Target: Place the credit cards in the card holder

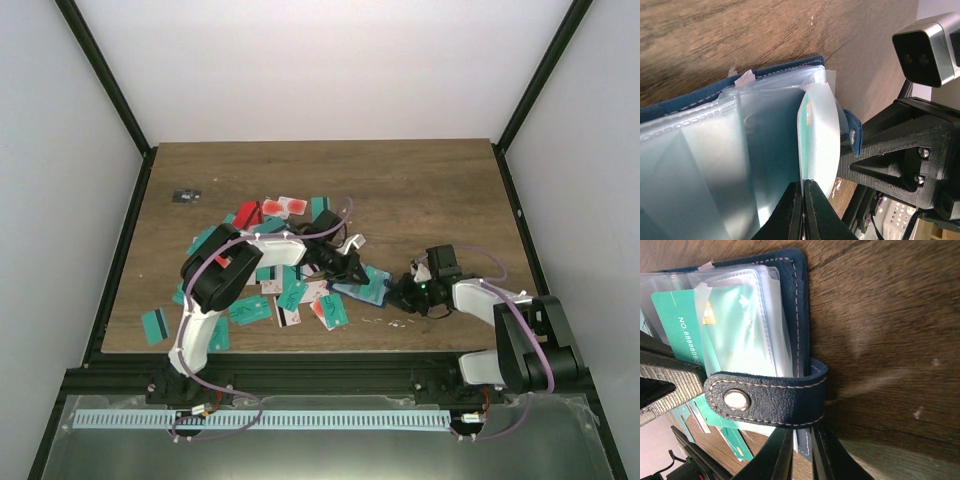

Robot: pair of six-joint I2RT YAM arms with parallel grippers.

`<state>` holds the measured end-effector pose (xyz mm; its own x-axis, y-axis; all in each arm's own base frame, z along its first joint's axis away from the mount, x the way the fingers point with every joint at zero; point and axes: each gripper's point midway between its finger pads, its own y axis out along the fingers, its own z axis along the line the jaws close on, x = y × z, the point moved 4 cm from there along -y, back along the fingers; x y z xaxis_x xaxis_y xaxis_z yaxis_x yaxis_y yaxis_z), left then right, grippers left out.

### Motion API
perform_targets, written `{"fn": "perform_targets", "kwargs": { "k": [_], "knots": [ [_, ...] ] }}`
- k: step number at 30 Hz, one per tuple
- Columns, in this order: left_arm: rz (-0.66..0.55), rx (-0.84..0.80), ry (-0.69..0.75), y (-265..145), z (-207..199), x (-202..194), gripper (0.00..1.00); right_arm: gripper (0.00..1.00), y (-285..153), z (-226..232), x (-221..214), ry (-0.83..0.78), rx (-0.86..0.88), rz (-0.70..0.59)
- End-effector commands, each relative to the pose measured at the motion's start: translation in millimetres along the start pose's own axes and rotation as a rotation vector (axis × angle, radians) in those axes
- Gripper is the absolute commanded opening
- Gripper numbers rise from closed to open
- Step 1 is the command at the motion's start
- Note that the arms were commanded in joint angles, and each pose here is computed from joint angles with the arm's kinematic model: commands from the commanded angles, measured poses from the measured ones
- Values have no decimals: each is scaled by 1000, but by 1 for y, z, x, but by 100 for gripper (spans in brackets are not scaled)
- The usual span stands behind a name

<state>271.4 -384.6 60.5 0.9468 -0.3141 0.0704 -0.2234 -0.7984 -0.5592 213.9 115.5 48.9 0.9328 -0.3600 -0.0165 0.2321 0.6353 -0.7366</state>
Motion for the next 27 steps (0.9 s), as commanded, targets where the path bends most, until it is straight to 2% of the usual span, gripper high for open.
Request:
{"fn": "perform_targets", "kwargs": {
  "k": [1,13,27],
  "knots": [
    [34,7,-1,16,3,-7,4,13,2,-5,-1,-7,-16,10],
    [59,60,7,20,6,-7,6,13,1,1,4,-35,-5,14],
    [19,161,31,-2,-4,-7,33,18,-14,7,5,-78,-42,-18]
  ]
}}
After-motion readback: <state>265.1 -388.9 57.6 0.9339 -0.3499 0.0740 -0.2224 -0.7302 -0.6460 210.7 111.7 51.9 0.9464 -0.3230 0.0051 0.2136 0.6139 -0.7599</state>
